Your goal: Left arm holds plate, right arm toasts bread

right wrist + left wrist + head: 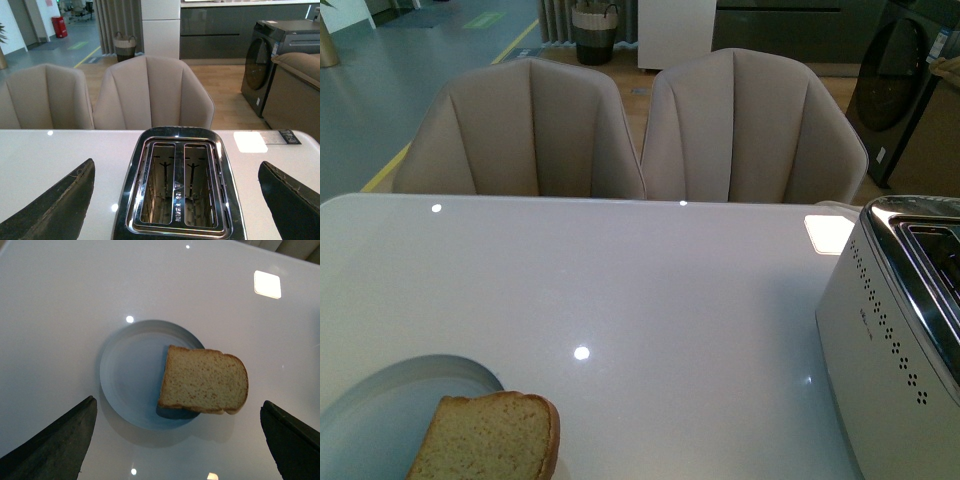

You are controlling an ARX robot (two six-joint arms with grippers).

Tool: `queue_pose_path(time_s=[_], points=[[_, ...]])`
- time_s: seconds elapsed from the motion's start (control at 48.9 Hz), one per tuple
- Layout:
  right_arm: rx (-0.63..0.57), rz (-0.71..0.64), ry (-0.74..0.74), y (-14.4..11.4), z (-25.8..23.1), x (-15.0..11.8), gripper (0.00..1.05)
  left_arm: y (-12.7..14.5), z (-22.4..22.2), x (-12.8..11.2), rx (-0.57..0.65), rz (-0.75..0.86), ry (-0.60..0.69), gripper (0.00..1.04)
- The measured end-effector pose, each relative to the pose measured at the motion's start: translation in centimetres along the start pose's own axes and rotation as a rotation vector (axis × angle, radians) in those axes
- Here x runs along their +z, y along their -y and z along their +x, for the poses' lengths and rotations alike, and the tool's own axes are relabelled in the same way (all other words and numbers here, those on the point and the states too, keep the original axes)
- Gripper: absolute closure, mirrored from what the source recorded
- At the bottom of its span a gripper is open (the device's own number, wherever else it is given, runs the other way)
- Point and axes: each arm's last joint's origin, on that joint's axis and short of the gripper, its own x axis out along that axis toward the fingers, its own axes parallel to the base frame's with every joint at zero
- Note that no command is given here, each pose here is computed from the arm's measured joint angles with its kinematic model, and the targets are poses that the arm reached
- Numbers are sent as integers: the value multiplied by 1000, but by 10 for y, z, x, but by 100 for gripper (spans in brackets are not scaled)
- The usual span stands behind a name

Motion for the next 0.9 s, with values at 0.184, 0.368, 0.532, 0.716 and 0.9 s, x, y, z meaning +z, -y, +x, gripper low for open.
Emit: queue_pose_path(time_s=[0.184, 0.368, 0.532, 0.716, 0.9], points=[[0, 0, 0, 0, 0, 0, 9, 1, 2, 5, -17, -9, 2, 7], [0, 0, 0, 0, 0, 0, 9, -6, 17, 15, -30, -16, 4, 7], [0, 0, 0, 0, 0, 0, 9, -21, 37, 24, -19, -18, 15, 7], [0, 0, 0, 0, 0, 0, 9, -43, 68, 24, 28, -12, -5, 7], [0, 0, 0, 0, 0, 0, 9, -56, 99, 13, 40, 12, -75, 7]])
